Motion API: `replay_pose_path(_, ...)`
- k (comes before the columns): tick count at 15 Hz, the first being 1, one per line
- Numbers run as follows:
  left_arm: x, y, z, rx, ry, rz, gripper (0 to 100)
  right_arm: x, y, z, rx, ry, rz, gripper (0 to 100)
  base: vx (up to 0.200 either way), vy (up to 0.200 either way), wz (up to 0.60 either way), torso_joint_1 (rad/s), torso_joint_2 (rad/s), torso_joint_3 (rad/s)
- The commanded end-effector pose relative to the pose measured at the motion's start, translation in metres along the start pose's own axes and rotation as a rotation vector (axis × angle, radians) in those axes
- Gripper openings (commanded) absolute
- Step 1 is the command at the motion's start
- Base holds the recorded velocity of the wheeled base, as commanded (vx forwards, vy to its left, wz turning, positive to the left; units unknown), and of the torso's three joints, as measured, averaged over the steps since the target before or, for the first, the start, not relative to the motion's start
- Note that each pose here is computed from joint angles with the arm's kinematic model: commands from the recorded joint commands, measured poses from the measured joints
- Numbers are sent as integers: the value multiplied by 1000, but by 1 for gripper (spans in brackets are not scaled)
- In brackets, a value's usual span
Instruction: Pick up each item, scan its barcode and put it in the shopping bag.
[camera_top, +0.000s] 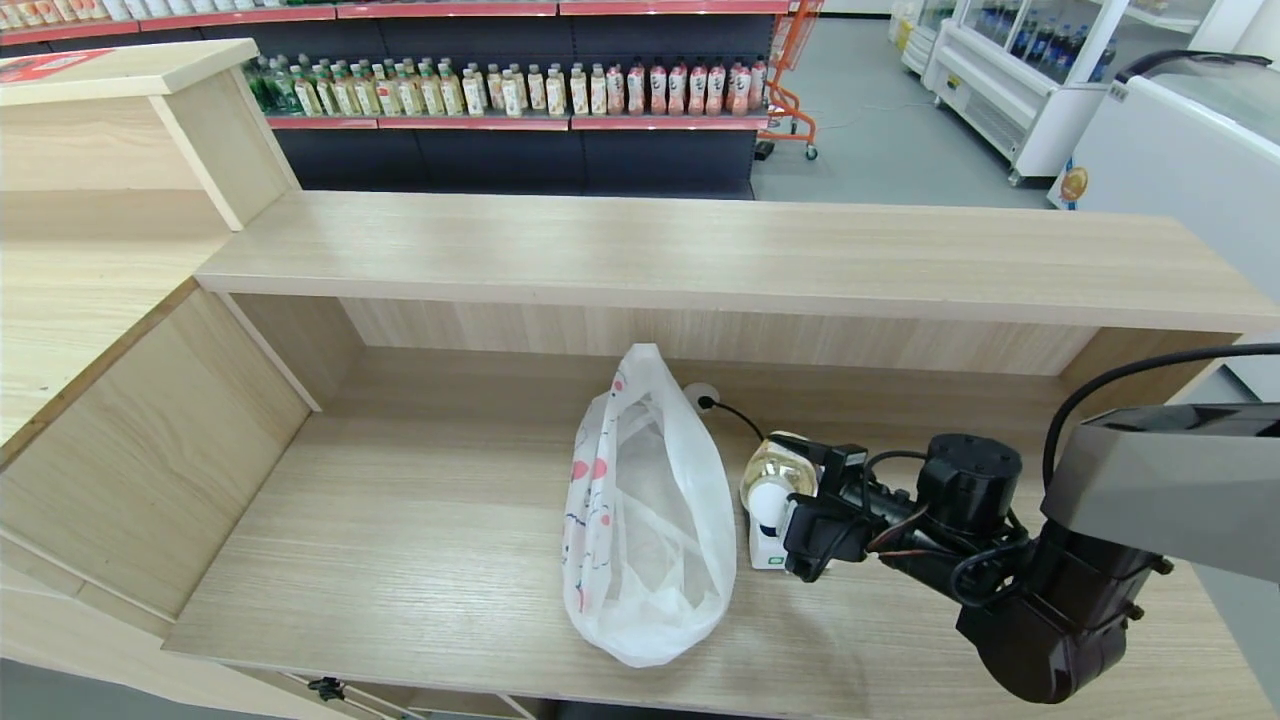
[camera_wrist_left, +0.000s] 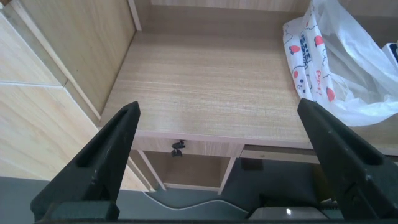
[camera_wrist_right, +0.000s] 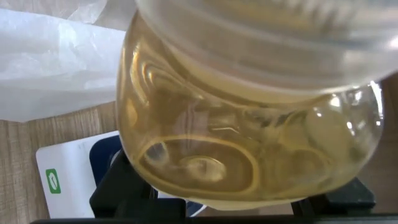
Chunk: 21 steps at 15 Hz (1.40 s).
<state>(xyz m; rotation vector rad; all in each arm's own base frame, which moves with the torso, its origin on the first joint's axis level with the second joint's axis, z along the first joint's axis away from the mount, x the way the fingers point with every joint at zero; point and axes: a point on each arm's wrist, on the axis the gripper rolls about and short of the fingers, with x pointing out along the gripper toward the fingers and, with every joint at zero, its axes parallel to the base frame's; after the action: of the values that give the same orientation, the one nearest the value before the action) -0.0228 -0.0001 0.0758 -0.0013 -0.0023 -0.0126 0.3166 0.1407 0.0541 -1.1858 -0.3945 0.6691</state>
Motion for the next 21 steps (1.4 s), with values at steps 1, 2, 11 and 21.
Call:
replay_pose_path(1, 0, 0, 0, 0, -1, -1, 100, 0, 2, 0, 1, 0, 5, 0, 0, 0, 0, 0, 0, 0)
replay_pose_path(2, 0, 0, 0, 0, -1, 0, 100, 0, 2, 0, 1, 0, 5, 0, 0, 0, 0, 0, 0, 0)
replay_pose_path(11, 0, 0, 0, 0, -1, -1, 100, 0, 6, -2, -5, 6, 18, 0, 0, 0, 0, 0, 0, 0)
replay_pose_path(21, 0, 0, 0, 0, -1, -1, 100, -2, 10, -4, 2, 16, 33, 0, 0, 0, 0, 0, 0, 0)
